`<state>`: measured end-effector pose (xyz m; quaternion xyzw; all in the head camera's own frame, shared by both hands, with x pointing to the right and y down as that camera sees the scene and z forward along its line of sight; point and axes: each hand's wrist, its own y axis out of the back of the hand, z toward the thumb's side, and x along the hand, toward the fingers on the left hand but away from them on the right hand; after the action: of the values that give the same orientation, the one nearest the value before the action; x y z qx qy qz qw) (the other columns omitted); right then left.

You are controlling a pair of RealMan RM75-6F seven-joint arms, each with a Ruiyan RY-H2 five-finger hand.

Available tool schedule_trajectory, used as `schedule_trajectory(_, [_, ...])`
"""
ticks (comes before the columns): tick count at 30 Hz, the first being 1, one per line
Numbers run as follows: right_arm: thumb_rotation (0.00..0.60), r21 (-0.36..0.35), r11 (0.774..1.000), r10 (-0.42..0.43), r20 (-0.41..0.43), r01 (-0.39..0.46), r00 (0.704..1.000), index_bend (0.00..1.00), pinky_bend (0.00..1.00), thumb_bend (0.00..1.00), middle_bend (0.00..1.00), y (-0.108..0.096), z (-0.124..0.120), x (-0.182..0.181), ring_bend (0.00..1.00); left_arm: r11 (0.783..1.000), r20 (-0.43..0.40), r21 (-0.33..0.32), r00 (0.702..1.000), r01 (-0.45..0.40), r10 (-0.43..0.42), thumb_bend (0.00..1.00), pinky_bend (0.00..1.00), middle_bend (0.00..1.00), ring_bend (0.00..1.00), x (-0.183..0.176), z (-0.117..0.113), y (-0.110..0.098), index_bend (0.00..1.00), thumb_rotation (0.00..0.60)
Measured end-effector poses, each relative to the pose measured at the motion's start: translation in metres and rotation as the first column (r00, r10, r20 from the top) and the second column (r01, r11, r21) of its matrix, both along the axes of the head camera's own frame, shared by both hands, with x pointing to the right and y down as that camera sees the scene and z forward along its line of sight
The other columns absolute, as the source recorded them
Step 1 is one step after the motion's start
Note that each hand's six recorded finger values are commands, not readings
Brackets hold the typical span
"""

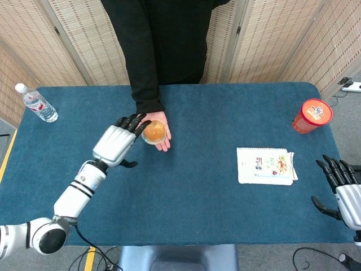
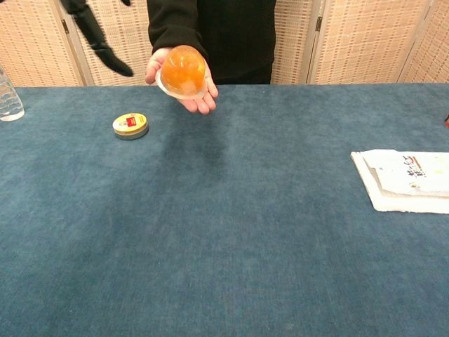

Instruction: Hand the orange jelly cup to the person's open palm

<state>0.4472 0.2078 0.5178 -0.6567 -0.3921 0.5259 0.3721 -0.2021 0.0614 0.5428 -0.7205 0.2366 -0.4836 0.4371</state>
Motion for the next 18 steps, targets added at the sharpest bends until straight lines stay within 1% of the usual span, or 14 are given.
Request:
schedule_trajectory(3, [0.600, -0.002, 1.000, -0.008, -0.013, 0.008, 1.000, 0.00, 0.00, 0.24, 0.00, 0.002, 0.002, -0.002, 0.00, 0.994, 0.044, 0.088, 0.997, 0.058, -0.062, 0.13, 0.17, 0.01, 0.00, -0.041, -0.008, 0.016, 0.00, 0.600])
schedule_trajectory(6, [0.600, -0.003, 1.000, -0.015, -0.035, 0.015, 0.999, 0.00, 0.00, 0.24, 0.00, 0.003, 0.005, -0.004, 0.00, 0.976, 0.063, 0.178, 0.988, 0.125, -0.138, 0.13, 0.17, 0.01, 0.00, -0.089, -0.017, 0.041, 0.00, 0.600])
schedule_trajectory(7, [0.600, -0.004, 1.000, -0.018, -0.047, 0.018, 0.999, 0.00, 0.00, 0.24, 0.00, 0.004, 0.007, -0.006, 0.00, 0.967, 0.062, 0.203, 0.984, 0.153, -0.168, 0.13, 0.17, 0.01, 0.00, -0.106, -0.019, 0.050, 0.00, 0.600])
schedule_trajectory(8, [0.600, -0.005, 1.000, -0.020, -0.057, 0.019, 0.998, 0.00, 0.00, 0.24, 0.00, 0.004, 0.008, -0.007, 0.00, 0.953, 0.058, 0.235, 0.976, 0.192, -0.211, 0.13, 0.17, 0.01, 0.00, -0.129, -0.022, 0.064, 0.00, 0.600])
schedule_trajectory(10, [0.600, -0.008, 1.000, -0.022, -0.085, 0.022, 0.996, 0.00, 0.00, 0.24, 0.00, 0.004, 0.013, -0.009, 0.00, 0.928, 0.053, 0.275, 0.960, 0.251, -0.275, 0.13, 0.17, 0.01, 0.00, -0.163, -0.025, 0.085, 0.00, 0.600])
schedule_trajectory(11, [0.600, -0.010, 1.000, -0.022, -0.098, 0.021, 0.995, 0.00, 0.00, 0.24, 0.00, 0.003, 0.016, -0.010, 0.00, 0.910, 0.051, 0.296, 0.946, 0.291, -0.319, 0.13, 0.17, 0.01, 0.00, -0.190, -0.024, 0.101, 0.00, 0.600])
schedule_trajectory(13, [0.600, -0.015, 1.000, -0.017, -0.129, 0.015, 0.992, 0.00, 0.00, 0.24, 0.00, 0.002, 0.022, -0.011, 0.00, 0.893, 0.049, 0.311, 0.933, 0.324, -0.356, 0.13, 0.17, 0.01, 0.00, -0.213, -0.020, 0.114, 0.00, 0.600])
schedule_trajectory(15, [0.600, -0.019, 1.000, -0.012, -0.154, 0.009, 0.988, 0.00, 0.00, 0.24, 0.00, 0.001, 0.028, -0.013, 0.00, 0.871, 0.042, 0.327, 0.915, 0.368, -0.402, 0.13, 0.17, 0.00, 0.00, -0.242, -0.014, 0.130, 0.00, 0.600])
schedule_trajectory(18, [0.600, -0.025, 1.000, 0.003, -0.183, -0.008, 0.983, 0.00, 0.00, 0.24, 0.00, -0.002, 0.037, -0.015, 0.00, 0.846, 0.029, 0.327, 0.890, 0.422, -0.456, 0.13, 0.17, 0.00, 0.00, -0.276, -0.010, 0.156, 0.00, 0.600])
